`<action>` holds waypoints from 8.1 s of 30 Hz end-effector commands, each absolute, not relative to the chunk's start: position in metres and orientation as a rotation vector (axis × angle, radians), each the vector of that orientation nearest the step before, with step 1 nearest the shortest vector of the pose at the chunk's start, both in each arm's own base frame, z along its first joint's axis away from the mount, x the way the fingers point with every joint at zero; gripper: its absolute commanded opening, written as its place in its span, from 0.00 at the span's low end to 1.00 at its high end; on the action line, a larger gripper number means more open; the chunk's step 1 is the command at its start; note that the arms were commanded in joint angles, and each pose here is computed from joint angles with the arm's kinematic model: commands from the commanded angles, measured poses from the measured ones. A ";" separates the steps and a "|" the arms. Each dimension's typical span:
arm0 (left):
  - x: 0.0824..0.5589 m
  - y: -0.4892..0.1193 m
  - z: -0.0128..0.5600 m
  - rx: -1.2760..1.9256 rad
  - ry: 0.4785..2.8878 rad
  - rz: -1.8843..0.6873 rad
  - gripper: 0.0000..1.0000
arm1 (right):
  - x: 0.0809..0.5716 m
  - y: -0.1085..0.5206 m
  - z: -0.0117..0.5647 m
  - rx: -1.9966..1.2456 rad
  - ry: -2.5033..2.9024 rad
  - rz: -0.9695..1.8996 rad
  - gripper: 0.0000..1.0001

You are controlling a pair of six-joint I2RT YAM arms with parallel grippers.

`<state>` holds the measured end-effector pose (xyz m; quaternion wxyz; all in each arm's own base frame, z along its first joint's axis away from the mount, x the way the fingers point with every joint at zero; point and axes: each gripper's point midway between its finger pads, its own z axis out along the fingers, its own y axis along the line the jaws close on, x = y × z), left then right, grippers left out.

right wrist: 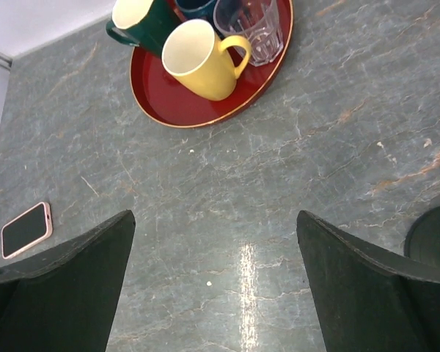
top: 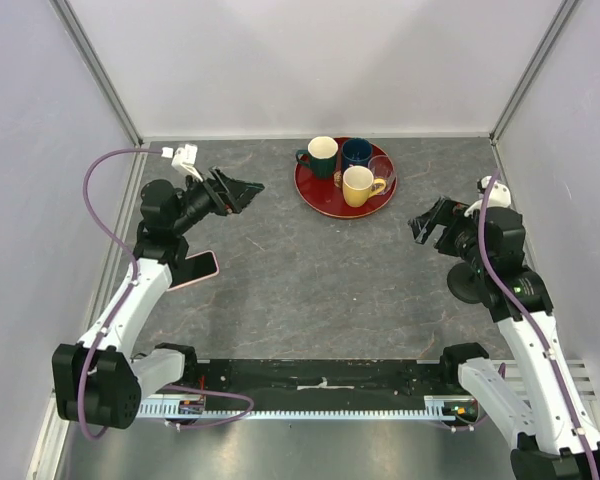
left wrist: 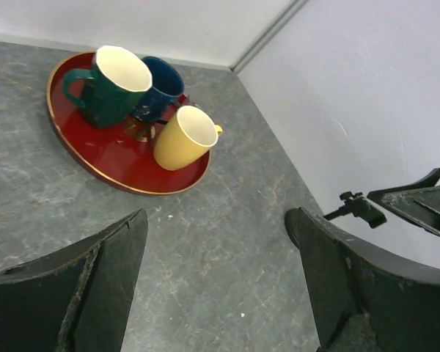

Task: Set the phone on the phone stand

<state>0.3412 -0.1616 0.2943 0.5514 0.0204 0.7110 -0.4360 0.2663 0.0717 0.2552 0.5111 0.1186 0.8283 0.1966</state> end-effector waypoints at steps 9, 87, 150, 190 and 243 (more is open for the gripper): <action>0.336 -0.195 0.299 0.147 1.767 -1.353 0.83 | 0.253 0.018 0.298 0.447 1.843 0.210 0.98; 0.330 -0.209 0.290 0.173 1.833 -1.512 0.77 | 0.188 -0.098 0.184 1.153 2.006 -0.620 0.45; 0.337 -0.209 0.274 0.127 1.904 -1.517 0.73 | 0.245 0.229 0.241 0.476 1.879 -0.134 0.00; 0.342 -0.208 0.267 0.134 1.921 -1.492 0.71 | 0.199 0.227 0.298 -0.632 1.922 0.620 0.87; 0.367 -0.181 0.221 -0.064 2.095 -1.164 0.65 | 0.245 0.281 0.203 -0.567 2.065 0.730 0.98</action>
